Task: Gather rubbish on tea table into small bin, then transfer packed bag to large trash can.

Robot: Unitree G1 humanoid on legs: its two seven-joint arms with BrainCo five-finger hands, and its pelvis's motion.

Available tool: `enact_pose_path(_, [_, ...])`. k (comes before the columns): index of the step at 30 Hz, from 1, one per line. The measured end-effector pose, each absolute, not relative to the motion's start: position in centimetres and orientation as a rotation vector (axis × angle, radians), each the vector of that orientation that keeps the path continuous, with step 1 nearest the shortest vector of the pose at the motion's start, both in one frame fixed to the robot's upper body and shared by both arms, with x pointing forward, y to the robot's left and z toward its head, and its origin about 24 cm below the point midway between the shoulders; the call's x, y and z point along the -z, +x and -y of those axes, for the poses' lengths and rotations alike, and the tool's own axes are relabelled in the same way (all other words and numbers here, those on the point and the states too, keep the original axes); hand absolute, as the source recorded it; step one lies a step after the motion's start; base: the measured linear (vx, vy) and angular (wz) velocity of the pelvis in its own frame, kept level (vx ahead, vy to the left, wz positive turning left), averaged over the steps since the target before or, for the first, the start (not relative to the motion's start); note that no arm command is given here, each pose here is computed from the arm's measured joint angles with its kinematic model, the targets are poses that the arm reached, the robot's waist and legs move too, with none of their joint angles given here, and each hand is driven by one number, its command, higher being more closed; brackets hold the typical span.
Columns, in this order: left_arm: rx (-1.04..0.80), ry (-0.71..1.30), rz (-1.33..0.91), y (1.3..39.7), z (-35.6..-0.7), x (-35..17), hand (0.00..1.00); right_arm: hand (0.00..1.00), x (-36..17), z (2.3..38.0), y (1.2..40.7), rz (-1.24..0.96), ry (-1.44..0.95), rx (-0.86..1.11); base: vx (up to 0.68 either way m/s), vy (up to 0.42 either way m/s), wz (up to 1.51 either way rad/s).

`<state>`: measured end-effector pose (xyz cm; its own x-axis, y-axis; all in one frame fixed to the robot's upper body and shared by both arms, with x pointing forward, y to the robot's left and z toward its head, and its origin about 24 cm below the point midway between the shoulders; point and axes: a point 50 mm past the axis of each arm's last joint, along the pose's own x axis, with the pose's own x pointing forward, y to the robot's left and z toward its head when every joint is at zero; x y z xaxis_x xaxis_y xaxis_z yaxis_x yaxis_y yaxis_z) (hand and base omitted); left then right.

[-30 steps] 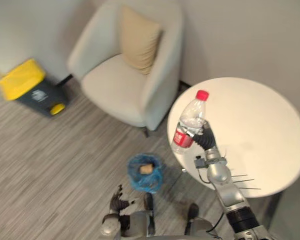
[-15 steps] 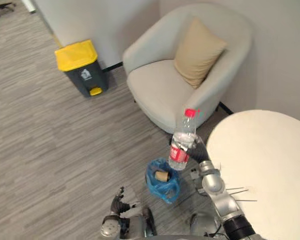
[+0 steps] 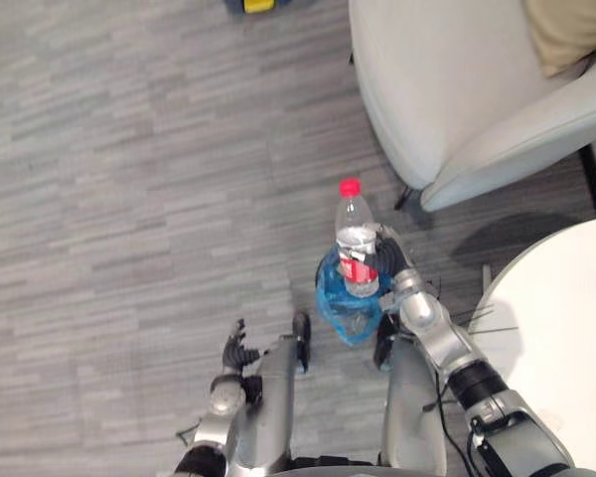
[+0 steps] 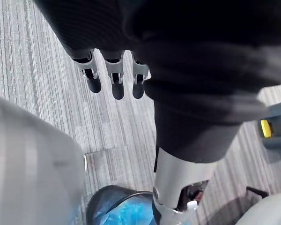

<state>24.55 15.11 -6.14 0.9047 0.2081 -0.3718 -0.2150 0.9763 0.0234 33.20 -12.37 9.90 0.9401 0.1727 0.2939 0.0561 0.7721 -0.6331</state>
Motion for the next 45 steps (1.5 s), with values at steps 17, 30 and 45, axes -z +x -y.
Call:
enact_pose_path(17, [-0.314, -0.204, 0.192, 32.5, -15.8, -7.8, 0.00, 0.00, -19.2, 16.1, 37.6, 0.484, -0.634, 0.367, -0.13, -0.020, 0.01])
enact_pose_path(30, [-0.326, -0.198, 0.169, 32.6, -16.1, -7.5, 0.00, 0.00, -19.0, 13.1, 35.5, 0.572, -0.580, 0.274, -0.03, 0.018, -0.05])
enact_pose_path(45, [-0.329, -0.143, 0.088, 32.2, -16.2, -5.8, 0.00, 0.00, -10.8, 8.0, 31.3, 0.509, -0.808, 0.012, -0.02, 0.012, -0.04])
